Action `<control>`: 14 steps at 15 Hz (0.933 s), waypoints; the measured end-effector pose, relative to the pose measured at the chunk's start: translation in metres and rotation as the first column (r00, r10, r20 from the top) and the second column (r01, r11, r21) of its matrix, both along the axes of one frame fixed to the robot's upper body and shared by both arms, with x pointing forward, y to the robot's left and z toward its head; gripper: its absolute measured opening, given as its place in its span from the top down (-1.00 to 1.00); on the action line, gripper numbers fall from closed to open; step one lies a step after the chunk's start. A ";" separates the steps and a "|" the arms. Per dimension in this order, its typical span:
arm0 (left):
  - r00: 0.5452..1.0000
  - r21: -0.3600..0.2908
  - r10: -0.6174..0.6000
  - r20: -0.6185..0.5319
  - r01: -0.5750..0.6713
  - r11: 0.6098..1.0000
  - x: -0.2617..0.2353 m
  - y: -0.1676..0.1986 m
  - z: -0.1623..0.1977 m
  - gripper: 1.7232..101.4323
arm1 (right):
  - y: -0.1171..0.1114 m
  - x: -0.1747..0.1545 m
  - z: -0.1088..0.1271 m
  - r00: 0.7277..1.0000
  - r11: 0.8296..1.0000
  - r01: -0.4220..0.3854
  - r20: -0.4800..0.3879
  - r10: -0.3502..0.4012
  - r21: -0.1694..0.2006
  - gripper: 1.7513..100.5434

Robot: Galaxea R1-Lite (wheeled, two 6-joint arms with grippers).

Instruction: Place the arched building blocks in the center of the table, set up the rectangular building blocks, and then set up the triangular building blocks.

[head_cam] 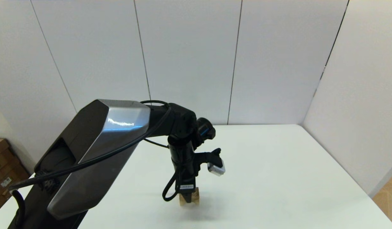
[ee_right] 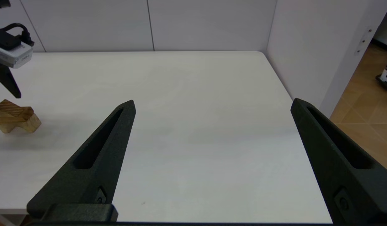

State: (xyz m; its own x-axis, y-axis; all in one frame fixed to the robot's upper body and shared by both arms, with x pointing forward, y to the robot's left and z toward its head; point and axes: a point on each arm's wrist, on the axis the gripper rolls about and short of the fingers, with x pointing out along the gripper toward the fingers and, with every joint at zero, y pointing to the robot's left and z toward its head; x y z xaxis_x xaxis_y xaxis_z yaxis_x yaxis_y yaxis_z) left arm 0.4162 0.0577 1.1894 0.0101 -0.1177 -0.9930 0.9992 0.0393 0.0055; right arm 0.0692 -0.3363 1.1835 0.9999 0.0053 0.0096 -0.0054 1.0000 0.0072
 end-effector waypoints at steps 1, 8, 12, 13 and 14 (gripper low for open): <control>1.000 -0.011 0.014 0.012 -0.014 1.000 0.001 0.000 0.003 -0.42 | 0.000 0.000 0.000 1.000 1.000 0.000 0.000 0.000 0.000 -0.95; 0.925 -0.207 0.340 0.169 -0.304 0.930 0.013 0.032 0.076 -0.72 | 0.000 0.000 0.000 1.000 1.000 0.000 0.000 0.000 0.000 -0.95; 0.740 -0.345 0.635 0.224 -0.549 0.761 0.003 0.064 0.133 -0.79 | 0.000 0.000 0.000 1.000 1.000 -0.001 0.000 0.001 0.000 -0.95; 0.688 -0.384 0.693 0.214 -0.593 0.707 -0.001 0.073 0.147 -0.81 | 0.000 0.000 0.000 1.000 1.000 -0.001 0.000 0.001 0.000 -0.95; 0.638 -0.416 0.744 0.200 -0.632 0.654 -0.006 0.083 0.159 -0.82 | 0.000 0.000 0.000 1.000 1.000 0.000 0.000 0.000 0.000 -0.95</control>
